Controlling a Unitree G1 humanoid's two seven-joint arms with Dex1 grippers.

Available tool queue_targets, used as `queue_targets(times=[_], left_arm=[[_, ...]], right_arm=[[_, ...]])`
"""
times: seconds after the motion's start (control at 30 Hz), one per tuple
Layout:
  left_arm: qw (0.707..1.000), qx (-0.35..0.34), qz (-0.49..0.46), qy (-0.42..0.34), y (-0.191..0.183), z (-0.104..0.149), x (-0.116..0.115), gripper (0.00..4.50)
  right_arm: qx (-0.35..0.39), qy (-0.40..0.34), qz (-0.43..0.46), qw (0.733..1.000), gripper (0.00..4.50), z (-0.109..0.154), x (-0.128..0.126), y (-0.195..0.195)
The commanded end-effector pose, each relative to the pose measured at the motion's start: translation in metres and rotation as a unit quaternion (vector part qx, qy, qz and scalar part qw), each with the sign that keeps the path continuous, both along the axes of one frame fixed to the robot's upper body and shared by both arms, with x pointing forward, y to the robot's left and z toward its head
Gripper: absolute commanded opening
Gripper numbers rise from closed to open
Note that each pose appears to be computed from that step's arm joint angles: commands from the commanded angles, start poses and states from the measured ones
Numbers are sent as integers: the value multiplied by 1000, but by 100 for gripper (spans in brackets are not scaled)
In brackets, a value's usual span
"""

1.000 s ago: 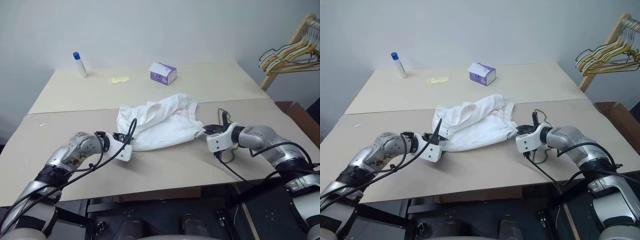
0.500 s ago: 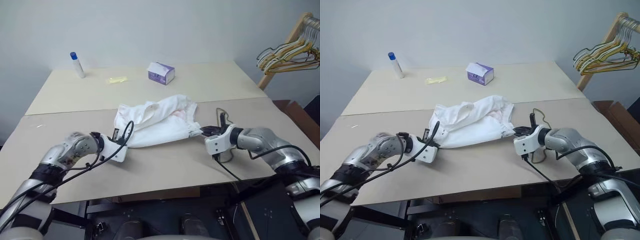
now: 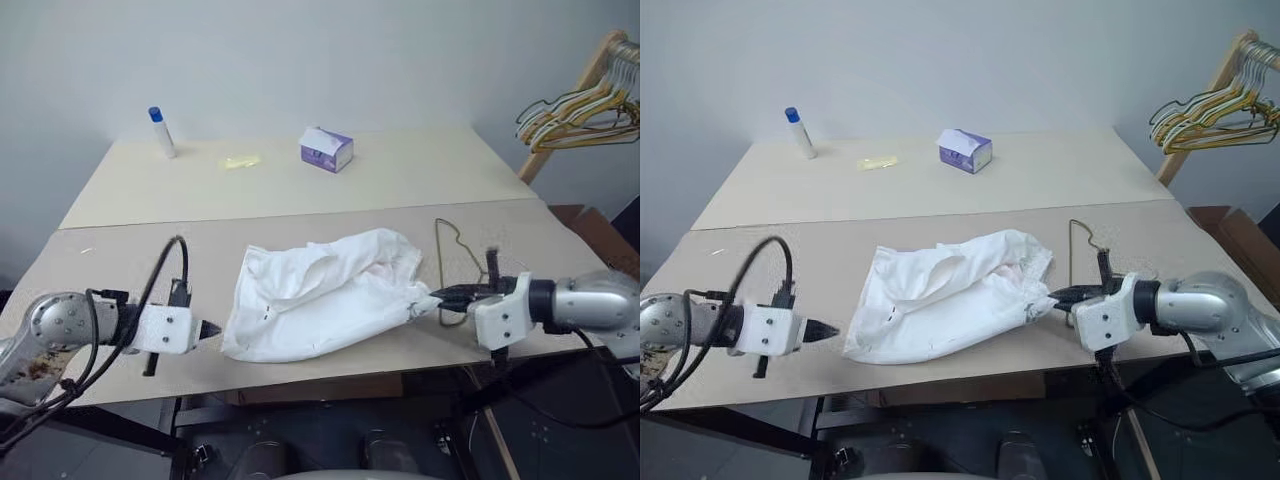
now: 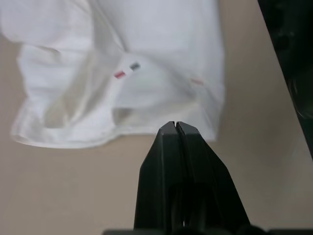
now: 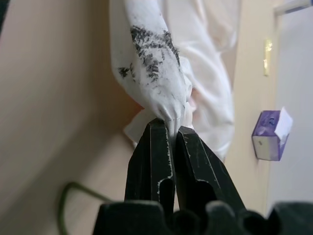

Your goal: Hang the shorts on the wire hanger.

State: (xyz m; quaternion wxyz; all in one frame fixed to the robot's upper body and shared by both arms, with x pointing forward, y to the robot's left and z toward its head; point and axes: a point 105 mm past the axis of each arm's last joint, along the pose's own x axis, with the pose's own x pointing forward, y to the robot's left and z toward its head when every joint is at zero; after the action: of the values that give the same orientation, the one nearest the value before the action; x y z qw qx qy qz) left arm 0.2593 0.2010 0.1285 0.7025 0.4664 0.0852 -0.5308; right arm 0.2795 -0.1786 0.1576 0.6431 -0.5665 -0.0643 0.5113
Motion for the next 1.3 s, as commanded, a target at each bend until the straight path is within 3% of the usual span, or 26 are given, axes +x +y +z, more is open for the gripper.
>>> queue_targets(times=[0.03,0.13,0.23,0.43,0.67,0.9,1.03,1.13,1.3], left_arm=[[993,-61,60,-76,-7,31,43,2],[976,-122,105,-147,-17,71,94,2],[977,-135,58,-157,-35,91,105,2],[990,-95,-68,-79,-41,73,71,2],[982,-65,-178,19,-59,40,8,214],[982,-62,-154,86,-87,1,-23,439],[984,-79,-92,128,-95,-7,-26,445],[995,5,-38,90,-80,-29,-12,445],[991,73,-73,89,-65,-48,-23,445]], right_arm=[[57,-30,-27,998,0,34,26,4],[108,-58,-74,990,0,58,67,9],[109,-69,-89,988,0,64,85,9],[94,-53,-68,992,0,53,76,12],[82,-51,-75,993,0,42,69,8],[70,-45,-76,994,0,32,62,8],[70,-39,-77,994,0,29,58,9],[70,-36,-77,994,0,27,56,10],[70,-33,-75,994,0,27,54,12]])
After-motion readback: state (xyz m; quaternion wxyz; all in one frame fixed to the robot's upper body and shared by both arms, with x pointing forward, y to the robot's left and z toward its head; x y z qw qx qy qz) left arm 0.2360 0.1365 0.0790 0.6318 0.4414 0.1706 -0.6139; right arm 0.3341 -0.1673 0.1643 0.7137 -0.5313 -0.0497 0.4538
